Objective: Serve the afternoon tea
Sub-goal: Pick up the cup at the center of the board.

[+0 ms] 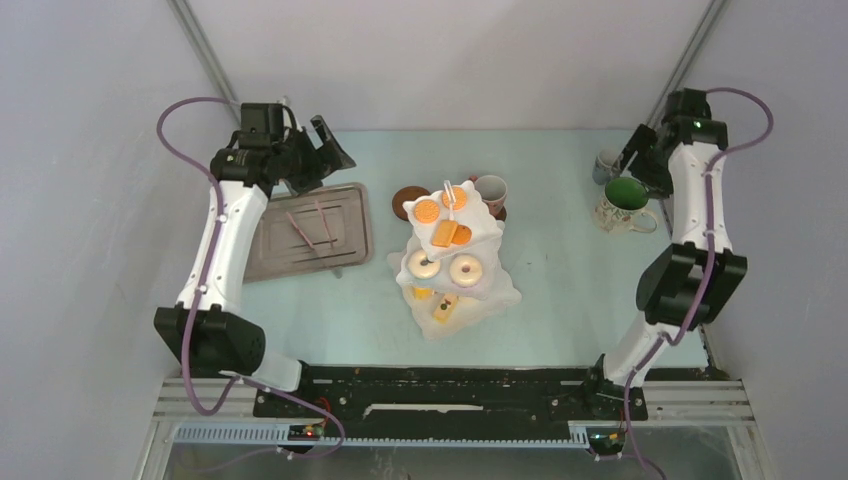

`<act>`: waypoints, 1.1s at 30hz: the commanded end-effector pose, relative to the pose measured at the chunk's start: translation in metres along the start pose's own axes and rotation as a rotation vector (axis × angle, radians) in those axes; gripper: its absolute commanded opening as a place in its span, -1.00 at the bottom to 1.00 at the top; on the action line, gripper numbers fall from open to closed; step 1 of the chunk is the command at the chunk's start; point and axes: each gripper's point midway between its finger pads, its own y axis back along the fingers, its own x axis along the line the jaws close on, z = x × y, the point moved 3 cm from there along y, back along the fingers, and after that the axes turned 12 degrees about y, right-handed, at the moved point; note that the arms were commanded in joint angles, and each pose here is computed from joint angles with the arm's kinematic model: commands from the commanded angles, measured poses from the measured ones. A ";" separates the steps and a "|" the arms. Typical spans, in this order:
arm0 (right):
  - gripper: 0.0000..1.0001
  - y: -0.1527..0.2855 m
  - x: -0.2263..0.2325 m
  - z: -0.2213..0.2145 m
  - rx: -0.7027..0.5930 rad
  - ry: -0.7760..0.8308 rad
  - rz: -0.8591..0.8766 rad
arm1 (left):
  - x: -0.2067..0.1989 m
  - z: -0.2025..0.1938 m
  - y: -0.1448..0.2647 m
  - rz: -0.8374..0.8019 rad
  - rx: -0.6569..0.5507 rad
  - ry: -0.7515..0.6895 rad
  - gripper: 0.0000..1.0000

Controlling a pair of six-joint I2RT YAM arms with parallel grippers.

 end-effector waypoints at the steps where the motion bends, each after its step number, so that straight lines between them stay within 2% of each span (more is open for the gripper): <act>1: 0.55 0.033 -0.030 -0.023 -0.042 -0.071 0.054 | -0.002 -0.002 0.016 -0.028 -0.020 -0.056 0.88; 6: 0.69 0.025 -0.048 -0.018 -0.114 -0.146 0.204 | -0.003 -0.006 0.007 -0.052 0.015 -0.073 0.89; 11: 0.73 0.008 -0.064 0.001 -0.181 -0.003 0.207 | 0.002 -0.011 0.006 -0.063 0.028 -0.104 0.90; 15: 0.71 -0.019 -0.082 0.008 -0.195 -0.085 0.305 | 0.013 -0.013 0.007 -0.051 0.031 -0.103 0.90; 25: 0.72 -0.070 -0.068 0.000 -0.110 -0.049 0.401 | 0.030 -0.018 0.009 -0.030 0.038 -0.077 0.90; 33: 0.72 -0.078 -0.076 -0.004 -0.105 0.008 0.395 | 0.029 -0.018 0.009 -0.037 0.048 -0.062 0.90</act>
